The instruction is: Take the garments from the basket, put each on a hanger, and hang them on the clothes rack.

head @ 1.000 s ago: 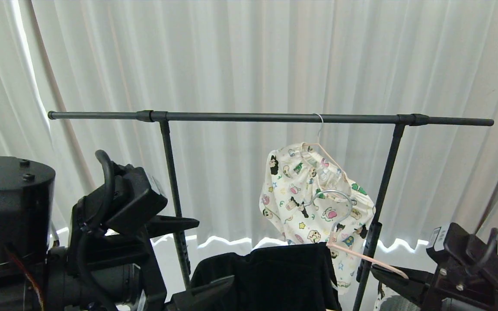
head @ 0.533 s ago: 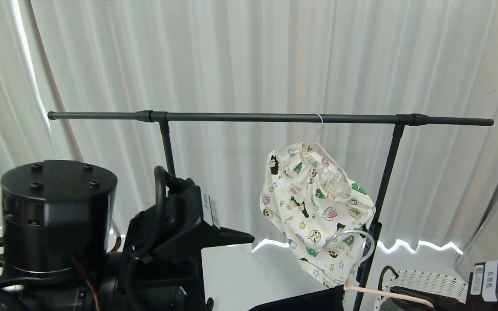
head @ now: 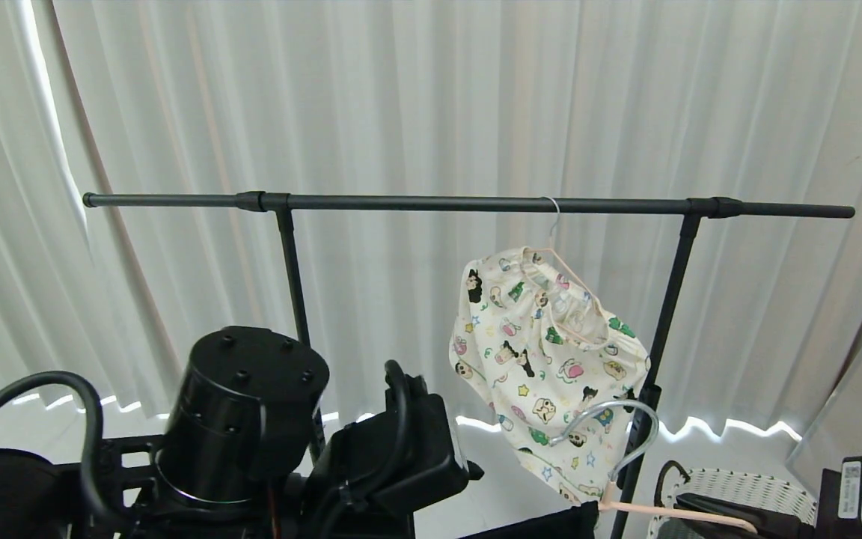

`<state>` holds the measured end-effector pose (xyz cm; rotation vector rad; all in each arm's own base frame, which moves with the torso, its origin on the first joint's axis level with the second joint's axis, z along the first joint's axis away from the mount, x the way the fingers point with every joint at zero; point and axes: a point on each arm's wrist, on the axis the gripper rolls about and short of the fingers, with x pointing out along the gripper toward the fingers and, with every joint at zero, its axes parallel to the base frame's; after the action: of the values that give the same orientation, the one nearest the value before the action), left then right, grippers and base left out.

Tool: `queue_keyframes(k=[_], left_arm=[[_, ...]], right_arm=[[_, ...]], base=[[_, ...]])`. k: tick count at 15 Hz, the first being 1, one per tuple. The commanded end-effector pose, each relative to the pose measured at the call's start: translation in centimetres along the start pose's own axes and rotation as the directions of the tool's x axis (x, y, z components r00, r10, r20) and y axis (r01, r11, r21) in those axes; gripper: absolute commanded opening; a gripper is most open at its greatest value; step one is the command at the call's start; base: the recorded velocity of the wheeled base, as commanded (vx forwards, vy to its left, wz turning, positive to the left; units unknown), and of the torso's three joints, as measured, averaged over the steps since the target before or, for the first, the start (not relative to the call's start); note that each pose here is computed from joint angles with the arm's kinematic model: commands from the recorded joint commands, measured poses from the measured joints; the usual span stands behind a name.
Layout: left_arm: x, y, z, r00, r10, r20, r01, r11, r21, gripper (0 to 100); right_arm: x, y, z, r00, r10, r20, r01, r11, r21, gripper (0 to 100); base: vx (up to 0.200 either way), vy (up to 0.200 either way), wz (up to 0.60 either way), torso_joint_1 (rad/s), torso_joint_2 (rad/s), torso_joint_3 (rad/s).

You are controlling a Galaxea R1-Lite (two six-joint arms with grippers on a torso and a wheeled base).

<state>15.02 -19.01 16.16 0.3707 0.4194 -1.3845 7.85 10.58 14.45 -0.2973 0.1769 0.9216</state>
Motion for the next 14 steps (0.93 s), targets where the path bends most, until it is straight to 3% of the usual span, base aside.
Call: queue_keyframes(k=[1, 6, 7, 14], left_arm=[[1.3, 0.6, -0.8, 0.999, -0.008, -0.046, 0.007, 1.0, -0.025, 100], [2.1, 1.2, -1.0, 0.995, 0.05, -0.085, -0.053, 0.998, -0.032, 100], [2.1, 1.2, -1.0, 0.995, 0.05, -0.086, -0.053, 0.998, -0.032, 0], [2.1, 1.2, -1.0, 0.995, 0.052, -0.086, -0.055, 0.998, -0.031, 0]], right_arm=[[0.2, 0.0, 0.1, 1.0, 0.0, -0.003, 0.0, 1.0, -0.001, 0], [0.9, -0.1, 0.8, 1.0, 0.002, 0.004, -0.002, 1.0, -0.001, 0], [1.0, -0.1, 0.9, 1.0, 0.002, 0.004, -0.002, 1.0, -0.001, 0], [1.2, 0.0, 1.1, 1.0, 0.005, 0.012, -0.005, 1.0, -0.003, 0]], base=[[0.0, 0.0, 0.0, 0.0, 0.0, 0.0], [0.0, 0.0, 0.0, 0.0, 0.0, 0.0], [0.0, 0.0, 0.0, 0.0, 0.0, 0.0], [0.0, 0.0, 0.0, 0.0, 0.0, 0.0]])
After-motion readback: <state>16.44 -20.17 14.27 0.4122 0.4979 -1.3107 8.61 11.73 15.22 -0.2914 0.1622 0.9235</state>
